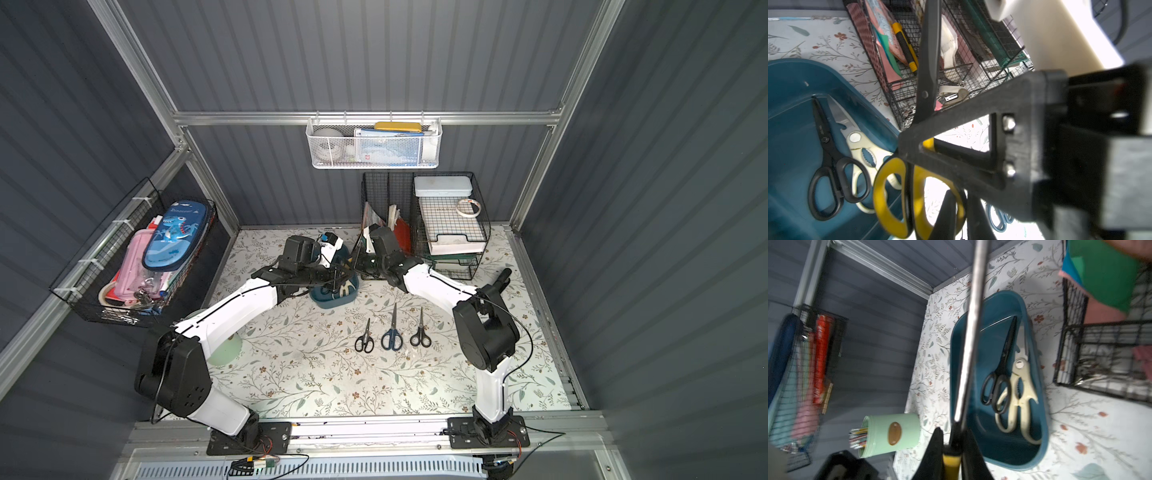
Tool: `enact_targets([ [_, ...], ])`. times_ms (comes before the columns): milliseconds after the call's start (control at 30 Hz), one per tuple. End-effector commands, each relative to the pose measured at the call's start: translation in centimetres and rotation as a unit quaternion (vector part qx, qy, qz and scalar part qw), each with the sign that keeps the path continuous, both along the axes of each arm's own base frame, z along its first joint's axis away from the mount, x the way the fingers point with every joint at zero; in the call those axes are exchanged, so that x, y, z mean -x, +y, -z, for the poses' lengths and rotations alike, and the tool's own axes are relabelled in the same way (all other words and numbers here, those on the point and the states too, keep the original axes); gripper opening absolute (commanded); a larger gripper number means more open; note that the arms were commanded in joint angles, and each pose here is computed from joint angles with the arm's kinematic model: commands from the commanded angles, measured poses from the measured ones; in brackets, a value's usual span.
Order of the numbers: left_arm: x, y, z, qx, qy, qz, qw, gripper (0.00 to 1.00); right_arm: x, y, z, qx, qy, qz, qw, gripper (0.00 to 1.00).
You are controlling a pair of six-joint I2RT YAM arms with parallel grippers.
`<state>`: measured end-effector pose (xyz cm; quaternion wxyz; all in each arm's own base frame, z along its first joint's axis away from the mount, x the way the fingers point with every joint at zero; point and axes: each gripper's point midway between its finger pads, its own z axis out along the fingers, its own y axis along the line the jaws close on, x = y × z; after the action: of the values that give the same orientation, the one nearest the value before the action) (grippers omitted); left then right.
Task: Take the scissors out of the storage box
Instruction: Pick up the scissors from the storage box, then place the scissors at the center of the board.
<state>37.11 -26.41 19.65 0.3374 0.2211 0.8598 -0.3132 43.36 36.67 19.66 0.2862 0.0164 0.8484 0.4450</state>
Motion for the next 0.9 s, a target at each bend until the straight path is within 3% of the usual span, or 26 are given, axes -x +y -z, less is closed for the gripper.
enact_targets([
  [0,-0.6,0.4,-1.3,-0.007,-0.022,-0.016,1.0,0.2,0.2,0.1,0.0,-0.008,0.002,0.001,1.0,0.08],
  [33,-0.7,0.5,-1.1,-0.013,-0.015,-0.022,1.0,0.3,0.1,0.0,0.0,-0.008,0.003,0.005,1.0,0.07],
  [133,-0.9,0.9,-0.6,-0.026,0.0,-0.035,0.999,0.36,0.0,-0.6,0.2,-0.004,0.003,0.011,1.0,0.05],
  [267,-0.9,1.2,-1.4,-0.019,-0.006,-0.045,0.999,0.53,-0.5,-2.0,0.4,0.005,0.002,0.02,1.0,0.05],
  [467,-2.8,4.4,-3.0,-0.013,-0.014,-0.125,0.992,0.62,0.7,-3.9,0.7,0.051,-0.003,0.003,0.999,0.03],
  [633,-5.7,9.9,-2.7,-0.003,0.015,-0.235,0.972,0.68,5.7,-2.9,3.1,0.075,0.033,-0.061,0.995,0.02],
  [667,-6.2,10.8,-2.6,-0.011,0.018,-0.252,0.968,0.75,7.2,-2.2,3.5,0.079,0.036,-0.075,0.993,0.02],
  [733,-6.7,11.9,-2.2,-0.031,0.021,-0.275,0.961,0.99,9.7,-1.0,4.3,0.085,0.043,-0.099,0.991,0.02],
  [867,-7.4,13.2,-2.1,-0.056,0.018,-0.309,0.949,0.99,13.4,1.8,5.7,0.068,0.054,-0.13,0.988,0.03],
])
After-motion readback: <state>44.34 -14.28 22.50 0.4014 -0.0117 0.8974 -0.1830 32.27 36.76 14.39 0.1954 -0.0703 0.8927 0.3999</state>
